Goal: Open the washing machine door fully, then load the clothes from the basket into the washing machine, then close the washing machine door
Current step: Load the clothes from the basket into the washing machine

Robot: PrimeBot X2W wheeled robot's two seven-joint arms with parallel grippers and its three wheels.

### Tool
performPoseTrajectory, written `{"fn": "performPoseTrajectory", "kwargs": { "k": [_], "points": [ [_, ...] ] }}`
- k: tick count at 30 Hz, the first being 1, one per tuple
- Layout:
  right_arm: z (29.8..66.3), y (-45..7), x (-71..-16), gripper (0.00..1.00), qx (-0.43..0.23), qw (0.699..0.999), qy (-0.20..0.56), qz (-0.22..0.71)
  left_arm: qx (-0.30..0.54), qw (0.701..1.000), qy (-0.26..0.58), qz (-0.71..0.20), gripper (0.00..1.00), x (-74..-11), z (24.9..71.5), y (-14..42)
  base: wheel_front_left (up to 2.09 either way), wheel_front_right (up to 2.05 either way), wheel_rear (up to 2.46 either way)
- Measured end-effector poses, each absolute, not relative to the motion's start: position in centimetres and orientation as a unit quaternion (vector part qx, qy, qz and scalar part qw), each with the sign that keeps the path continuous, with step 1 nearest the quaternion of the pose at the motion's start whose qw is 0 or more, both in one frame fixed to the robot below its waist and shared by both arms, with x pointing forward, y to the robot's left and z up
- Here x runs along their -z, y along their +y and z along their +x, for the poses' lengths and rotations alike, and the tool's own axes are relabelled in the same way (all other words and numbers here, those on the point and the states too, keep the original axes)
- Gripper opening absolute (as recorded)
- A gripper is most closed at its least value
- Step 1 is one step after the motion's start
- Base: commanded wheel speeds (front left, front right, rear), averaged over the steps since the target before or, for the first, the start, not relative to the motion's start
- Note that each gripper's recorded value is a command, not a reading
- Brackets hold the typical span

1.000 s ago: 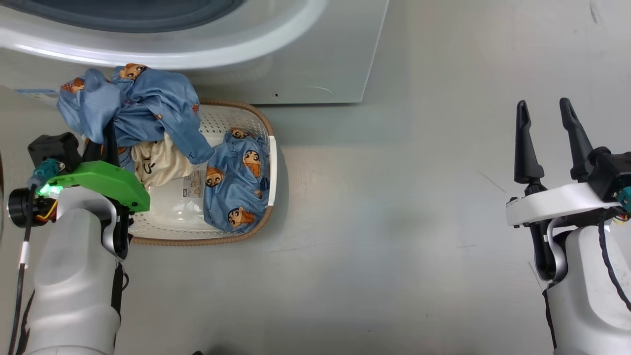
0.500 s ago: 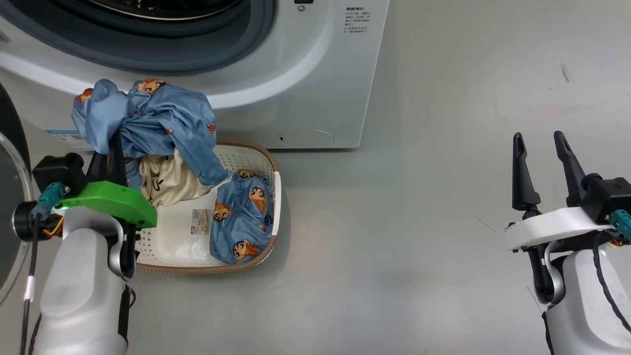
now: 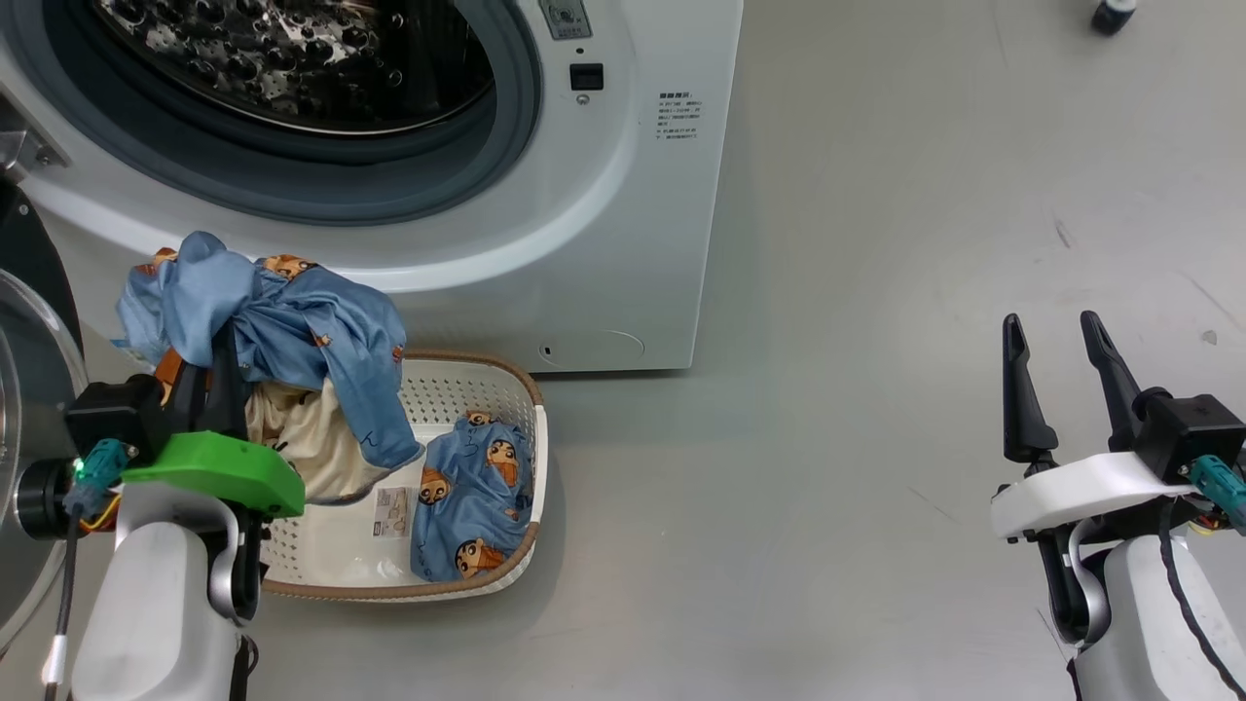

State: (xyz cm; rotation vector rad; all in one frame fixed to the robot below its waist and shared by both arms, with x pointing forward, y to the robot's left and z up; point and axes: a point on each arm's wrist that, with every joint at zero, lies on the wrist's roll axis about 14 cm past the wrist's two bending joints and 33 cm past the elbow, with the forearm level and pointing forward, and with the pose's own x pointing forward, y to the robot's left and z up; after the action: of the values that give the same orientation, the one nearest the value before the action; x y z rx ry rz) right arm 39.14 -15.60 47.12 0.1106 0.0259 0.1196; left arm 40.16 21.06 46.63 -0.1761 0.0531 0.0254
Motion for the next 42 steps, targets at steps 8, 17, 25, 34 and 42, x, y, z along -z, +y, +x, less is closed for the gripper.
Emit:
{"fn": "performPoseTrajectory", "kwargs": {
  "k": [8, 17, 25, 34, 42],
  "points": [
    [37.5, -16.4, -47.9, 1.00, -0.048, 0.997, 0.002, 0.054, -0.011, 0.996, 0.017, -0.085, 0.00, -47.2, 38.3, 21.0, 0.00, 0.00, 0.00],
    [36.6, -16.9, -47.9, 1.00, -0.041, 0.998, 0.003, 0.054, -0.001, 0.996, 0.001, -0.087, 0.00, -48.2, 38.0, 20.2, 0.00, 0.00, 0.00],
    [36.9, -16.7, -47.5, 1.00, -0.044, 0.997, 0.008, 0.059, 0.001, 0.996, 0.007, -0.088, 0.00, -47.6, 38.0, 20.0, 0.00, 0.00, 0.00],
    [37.5, -16.6, -46.3, 1.00, -0.045, 0.997, 0.026, 0.062, 0.002, 0.996, 0.014, -0.087, 0.00, -47.0, 39.2, 19.9, 0.00, 0.00, 0.00],
    [38.0, -16.6, -44.8, 1.00, -0.043, 0.996, 0.047, 0.062, 0.011, 0.996, -0.004, -0.084, 0.00, -47.9, 42.1, 19.5, 0.00, 0.00, 0.00]
  ]
}}
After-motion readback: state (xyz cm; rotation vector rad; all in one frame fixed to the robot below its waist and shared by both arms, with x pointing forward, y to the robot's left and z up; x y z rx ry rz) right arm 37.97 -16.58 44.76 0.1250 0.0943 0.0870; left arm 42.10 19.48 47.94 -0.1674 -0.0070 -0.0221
